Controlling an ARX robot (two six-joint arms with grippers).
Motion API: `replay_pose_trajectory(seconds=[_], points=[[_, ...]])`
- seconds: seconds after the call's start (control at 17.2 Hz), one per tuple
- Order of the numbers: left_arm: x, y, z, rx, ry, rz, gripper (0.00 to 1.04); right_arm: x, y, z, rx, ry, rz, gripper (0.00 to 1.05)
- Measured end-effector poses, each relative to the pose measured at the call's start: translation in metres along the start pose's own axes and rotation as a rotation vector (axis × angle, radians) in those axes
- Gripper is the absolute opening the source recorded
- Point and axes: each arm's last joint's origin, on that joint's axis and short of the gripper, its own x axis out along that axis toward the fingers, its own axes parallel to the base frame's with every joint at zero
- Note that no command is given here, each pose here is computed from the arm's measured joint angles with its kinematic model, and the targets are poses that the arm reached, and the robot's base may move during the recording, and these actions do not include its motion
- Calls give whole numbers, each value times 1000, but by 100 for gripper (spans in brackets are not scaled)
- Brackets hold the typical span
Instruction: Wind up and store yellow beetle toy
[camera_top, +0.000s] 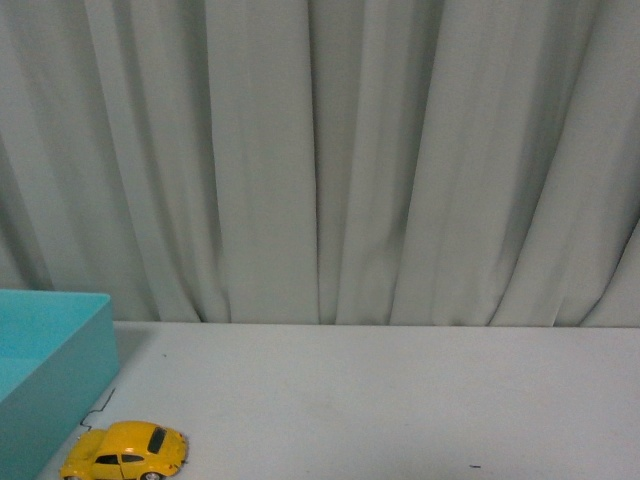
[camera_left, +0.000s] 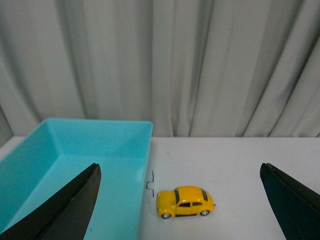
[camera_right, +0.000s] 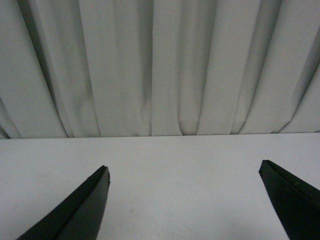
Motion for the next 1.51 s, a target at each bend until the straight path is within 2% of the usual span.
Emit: replay_pose_trajectory(seconds=[0.06,0.12,0.23,0.29,0.47,0.64,0.81,0.93,1.11,1.28,1.51], points=[[0,0,1,-54,146,42,98,0,0,0,1,0,-1,100],[8,1,10,-128,269,87,98,0,0,0,1,-1,2,99],[44,1,62,-200,187,105,98,0,0,0,1,0,0,98],[78,-2,82,-166,163,91,98,0,0,0,1,-1,-1,98],[148,-10,80,3,289,53,98,0,0,0,1,-1,0,98],[201,-29,92,287,321,-154,98,0,0,0,1,-1,0,98],[224,-41,74,679,501,-391,98,0,0,0,0,0,0,98],[233,-41,67,961,605,-503,98,0,0,0,1,0,0,98],[235,-51,52,1224,744,-699,98,0,0,0,0,0,0,98],[238,-72,27,1366,844,-885,98,0,0,0,1,0,0,98],[252,-82,-3,1454,935,-923,98,0,0,0,1,0,0,98]])
